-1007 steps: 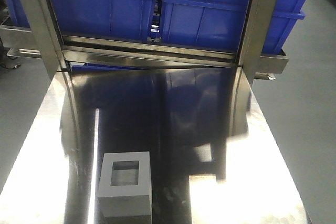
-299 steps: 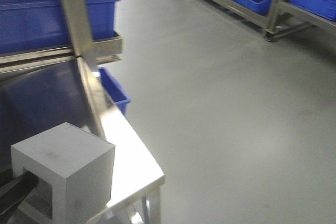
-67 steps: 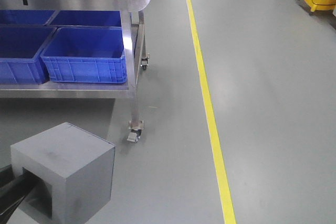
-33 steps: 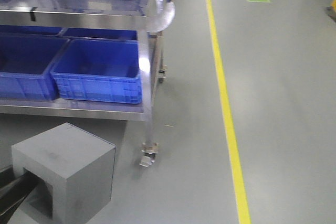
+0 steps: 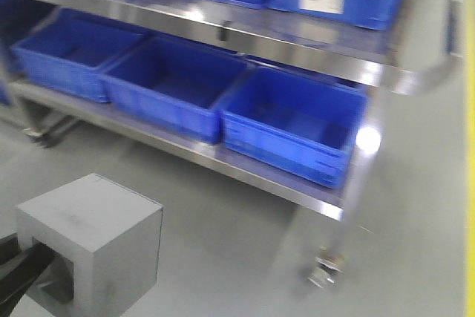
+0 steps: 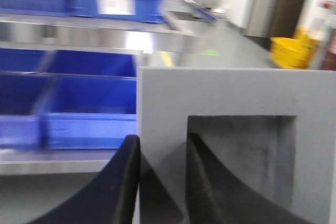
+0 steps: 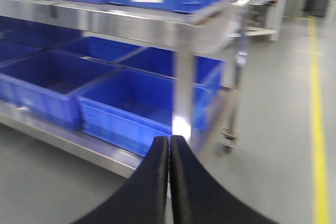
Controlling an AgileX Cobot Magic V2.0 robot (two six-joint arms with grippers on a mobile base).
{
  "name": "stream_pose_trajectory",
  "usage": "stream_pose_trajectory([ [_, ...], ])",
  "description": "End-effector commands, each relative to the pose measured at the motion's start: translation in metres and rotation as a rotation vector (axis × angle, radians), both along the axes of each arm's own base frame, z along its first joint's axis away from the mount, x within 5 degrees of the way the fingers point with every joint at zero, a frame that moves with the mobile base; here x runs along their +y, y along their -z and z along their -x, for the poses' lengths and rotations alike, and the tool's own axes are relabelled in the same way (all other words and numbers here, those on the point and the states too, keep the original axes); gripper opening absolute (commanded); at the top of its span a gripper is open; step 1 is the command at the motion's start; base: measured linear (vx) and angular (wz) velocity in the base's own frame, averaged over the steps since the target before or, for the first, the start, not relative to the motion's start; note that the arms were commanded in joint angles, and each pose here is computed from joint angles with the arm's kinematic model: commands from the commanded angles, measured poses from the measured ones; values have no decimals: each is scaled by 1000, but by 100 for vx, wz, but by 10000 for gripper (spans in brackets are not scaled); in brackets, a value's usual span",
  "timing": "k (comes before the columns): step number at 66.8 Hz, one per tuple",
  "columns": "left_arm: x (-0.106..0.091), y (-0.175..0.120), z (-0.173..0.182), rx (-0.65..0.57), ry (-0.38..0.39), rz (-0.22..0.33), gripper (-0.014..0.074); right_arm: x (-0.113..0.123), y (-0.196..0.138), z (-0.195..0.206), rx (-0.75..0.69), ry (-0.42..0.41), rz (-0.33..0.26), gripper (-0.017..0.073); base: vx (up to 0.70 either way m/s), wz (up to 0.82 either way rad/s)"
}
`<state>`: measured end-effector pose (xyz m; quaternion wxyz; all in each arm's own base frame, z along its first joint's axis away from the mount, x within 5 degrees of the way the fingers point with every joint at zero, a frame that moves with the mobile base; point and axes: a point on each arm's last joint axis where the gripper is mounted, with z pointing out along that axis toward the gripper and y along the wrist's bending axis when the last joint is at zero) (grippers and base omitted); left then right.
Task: Sort gray base to blue bin
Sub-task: 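Drive down the aisle between shelves of blue bins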
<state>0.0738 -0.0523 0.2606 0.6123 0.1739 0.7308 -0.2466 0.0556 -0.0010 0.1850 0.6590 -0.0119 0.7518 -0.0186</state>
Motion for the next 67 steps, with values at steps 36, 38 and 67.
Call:
stream_pose_trajectory([
  [36,-1,-21,0,-107,13,89,-7,0,-6,0,-80,-3,21,-5,26,84],
  [38,-1,-21,0,-107,13,89,-7,0,-6,0,-80,-3,21,-5,26,68],
  [67,-1,-21,0,-107,13,89,-7,0,-6,0,-80,-3,21,-5,27,65],
])
